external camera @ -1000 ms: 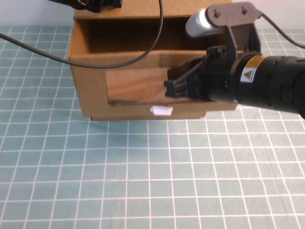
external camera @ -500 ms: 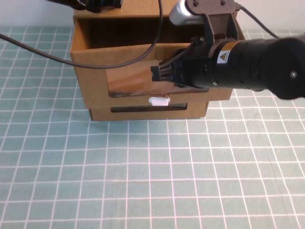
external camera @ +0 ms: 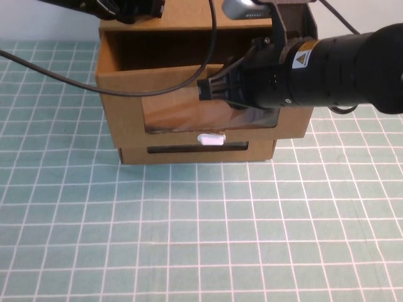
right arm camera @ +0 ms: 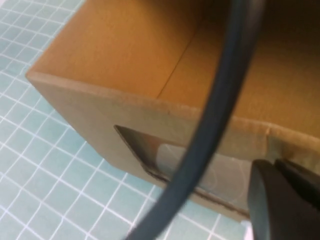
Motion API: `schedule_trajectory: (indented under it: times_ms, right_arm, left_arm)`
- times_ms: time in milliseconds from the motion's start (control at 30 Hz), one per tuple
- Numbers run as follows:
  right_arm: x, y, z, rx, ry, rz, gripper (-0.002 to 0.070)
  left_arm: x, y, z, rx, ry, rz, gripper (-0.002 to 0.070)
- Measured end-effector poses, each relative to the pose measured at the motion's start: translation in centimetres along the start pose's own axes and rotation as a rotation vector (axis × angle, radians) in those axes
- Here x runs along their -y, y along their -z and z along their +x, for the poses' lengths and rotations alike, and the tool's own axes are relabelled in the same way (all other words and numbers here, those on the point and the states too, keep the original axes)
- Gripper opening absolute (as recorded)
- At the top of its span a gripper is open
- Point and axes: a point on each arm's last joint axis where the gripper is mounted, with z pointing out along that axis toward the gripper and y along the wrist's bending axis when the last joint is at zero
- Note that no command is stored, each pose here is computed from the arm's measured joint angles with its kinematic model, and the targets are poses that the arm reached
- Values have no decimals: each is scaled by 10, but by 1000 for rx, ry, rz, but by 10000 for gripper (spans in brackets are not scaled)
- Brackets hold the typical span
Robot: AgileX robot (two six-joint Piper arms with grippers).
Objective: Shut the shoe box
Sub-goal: Close the shoe box with your right arm
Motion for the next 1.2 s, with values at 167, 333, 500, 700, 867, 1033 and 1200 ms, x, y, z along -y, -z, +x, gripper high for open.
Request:
schedule_trajectory:
  times_ms: [167, 333, 500, 700, 867, 1033, 1200]
  right_arm:
    - [1, -2, -4, 46, 6, 4, -11]
    - [8, -9, -7, 79, -8, 19, -11]
    - [17, -17, -9, 112, -19, 41, -11]
    - [19, -27, -14, 134, -20, 46, -11]
    - [19, -38, -22, 146, -10, 45, -11]
    - [21, -52, -26, 141, -1, 46, -11]
    - [25, -63, -28, 139, 1, 54, -11]
  left_arm:
    - [0, 0, 0, 0, 0, 0, -5]
    - [0, 0, 0, -2, 0, 1, -5]
    - [0, 0, 0, -2, 0, 2, -5]
    - [0, 0, 0, -4, 0, 2, -5]
    - [0, 0, 0, -4, -1, 3, -5]
    - [0, 0, 0, -6, -1, 4, -5]
    - [0, 1, 0, -8, -5, 1, -5]
